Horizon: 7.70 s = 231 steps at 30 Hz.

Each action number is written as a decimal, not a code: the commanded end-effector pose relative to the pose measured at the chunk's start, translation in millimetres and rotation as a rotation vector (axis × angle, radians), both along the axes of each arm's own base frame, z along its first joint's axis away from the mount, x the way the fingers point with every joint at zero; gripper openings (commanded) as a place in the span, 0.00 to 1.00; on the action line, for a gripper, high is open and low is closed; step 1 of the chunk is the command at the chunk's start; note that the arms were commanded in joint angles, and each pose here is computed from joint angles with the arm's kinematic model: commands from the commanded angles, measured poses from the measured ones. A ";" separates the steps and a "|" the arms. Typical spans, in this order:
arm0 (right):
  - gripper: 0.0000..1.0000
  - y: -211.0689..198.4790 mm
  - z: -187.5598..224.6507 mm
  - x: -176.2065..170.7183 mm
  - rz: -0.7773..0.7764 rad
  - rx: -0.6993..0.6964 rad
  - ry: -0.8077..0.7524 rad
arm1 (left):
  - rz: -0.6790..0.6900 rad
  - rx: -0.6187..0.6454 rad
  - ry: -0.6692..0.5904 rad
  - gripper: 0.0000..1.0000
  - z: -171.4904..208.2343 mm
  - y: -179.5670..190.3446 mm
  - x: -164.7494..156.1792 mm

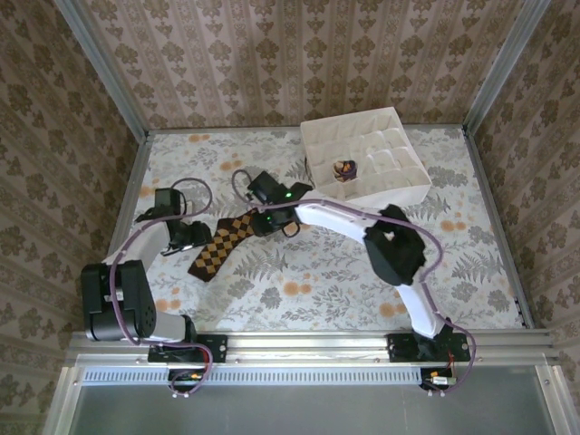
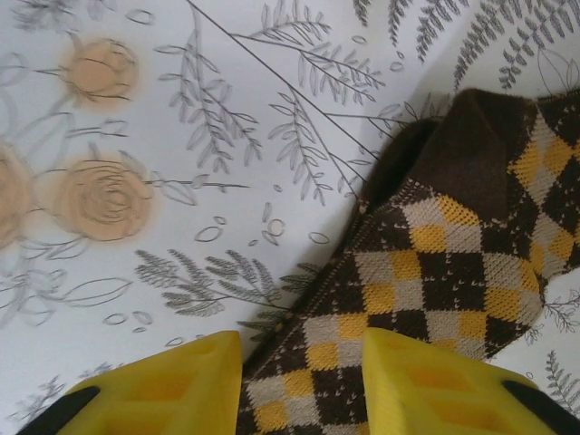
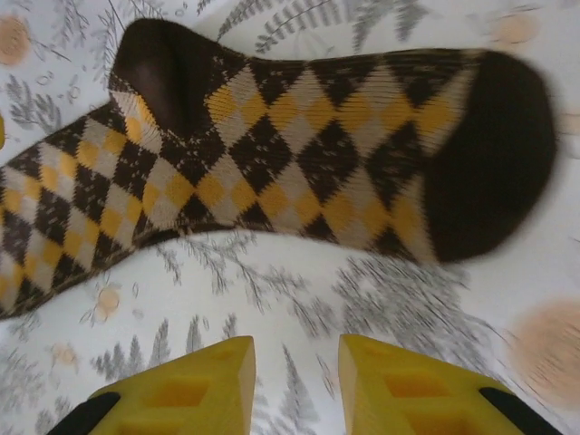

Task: Roll the socks

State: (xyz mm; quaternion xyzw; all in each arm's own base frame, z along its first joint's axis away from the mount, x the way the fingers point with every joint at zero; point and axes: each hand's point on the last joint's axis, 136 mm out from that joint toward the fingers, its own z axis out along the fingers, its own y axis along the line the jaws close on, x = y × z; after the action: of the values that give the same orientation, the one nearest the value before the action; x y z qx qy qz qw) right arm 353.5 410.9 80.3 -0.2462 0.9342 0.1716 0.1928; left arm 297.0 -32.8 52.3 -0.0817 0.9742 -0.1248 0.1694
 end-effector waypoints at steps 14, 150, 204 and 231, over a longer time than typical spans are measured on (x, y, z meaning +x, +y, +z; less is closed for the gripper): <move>0.28 -48.0 -52.8 69.0 0.038 -0.151 -0.010 | -0.062 -0.080 0.105 0.31 -48.9 -103.0 2.1; 0.12 -114.7 -2.8 -119.7 0.580 0.337 0.422 | -1.325 -0.246 -0.828 0.00 26.1 -245.0 -101.4; 0.25 -173.6 -107.9 -99.1 0.020 -0.098 0.433 | -1.326 -0.206 -0.847 0.37 32.9 -240.9 -103.3; 0.28 -170.9 -100.6 -112.9 0.035 -0.070 0.566 | -1.594 0.143 -0.801 0.23 -50.6 -259.6 -105.5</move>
State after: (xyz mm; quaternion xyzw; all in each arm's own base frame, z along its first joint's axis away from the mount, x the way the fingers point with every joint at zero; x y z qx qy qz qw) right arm 263.0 270.4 16.1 -0.2317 0.9360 0.2642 -0.0185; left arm 194.0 -301.8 25.3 0.6636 0.5964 -0.1897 0.4098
